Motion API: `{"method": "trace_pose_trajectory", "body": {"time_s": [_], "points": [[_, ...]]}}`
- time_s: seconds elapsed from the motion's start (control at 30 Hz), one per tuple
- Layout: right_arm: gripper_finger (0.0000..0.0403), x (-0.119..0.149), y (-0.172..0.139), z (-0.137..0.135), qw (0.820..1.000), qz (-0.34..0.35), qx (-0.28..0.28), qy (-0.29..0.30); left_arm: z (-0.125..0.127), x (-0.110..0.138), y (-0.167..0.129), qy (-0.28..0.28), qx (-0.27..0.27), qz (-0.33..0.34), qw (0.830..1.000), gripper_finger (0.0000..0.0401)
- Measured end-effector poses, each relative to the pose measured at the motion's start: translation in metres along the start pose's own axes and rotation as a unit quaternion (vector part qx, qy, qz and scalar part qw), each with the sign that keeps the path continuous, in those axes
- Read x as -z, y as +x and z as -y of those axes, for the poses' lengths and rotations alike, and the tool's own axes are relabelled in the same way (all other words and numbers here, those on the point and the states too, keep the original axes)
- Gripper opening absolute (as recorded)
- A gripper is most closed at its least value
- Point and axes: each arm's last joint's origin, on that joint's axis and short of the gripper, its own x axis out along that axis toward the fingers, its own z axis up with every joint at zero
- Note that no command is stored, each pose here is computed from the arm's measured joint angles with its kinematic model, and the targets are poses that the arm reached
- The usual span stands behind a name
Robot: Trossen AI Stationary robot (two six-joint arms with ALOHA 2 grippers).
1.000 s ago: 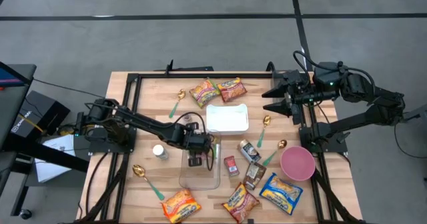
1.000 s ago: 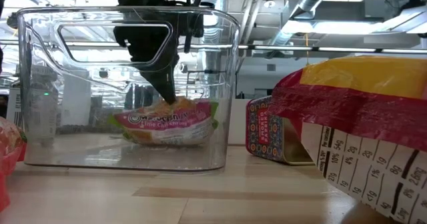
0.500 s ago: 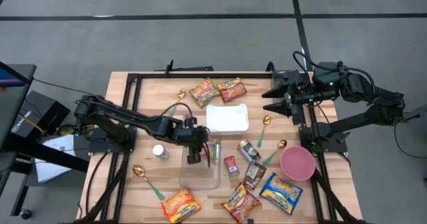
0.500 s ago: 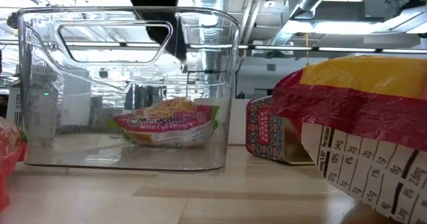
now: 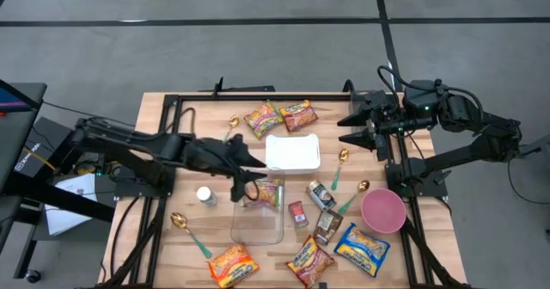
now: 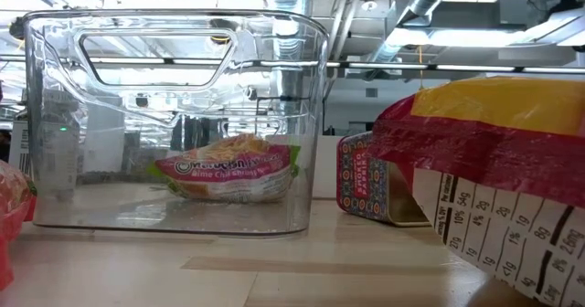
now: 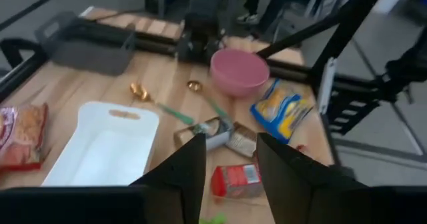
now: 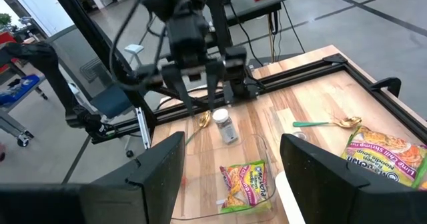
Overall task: Pick & Place Food Item
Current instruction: Put the white spice bottle into the black bin
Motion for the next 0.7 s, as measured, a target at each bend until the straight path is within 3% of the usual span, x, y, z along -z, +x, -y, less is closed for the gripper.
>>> {"method": "trace_pose_trajectory", "body": {"time_s": [0.23,0.7], "points": [[0.0240,0.000,0.000,0.000,1.000,0.000,0.000,0.000,-0.001,-0.006,-0.019,-0.005,0.010,0.022,1.000,0.0118],[0.0240,0.000,0.000,0.000,1.000,0.000,0.000,0.000,-0.001,-0.006,-0.019,-0.004,0.010,0.022,1.000,0.0120]]}}
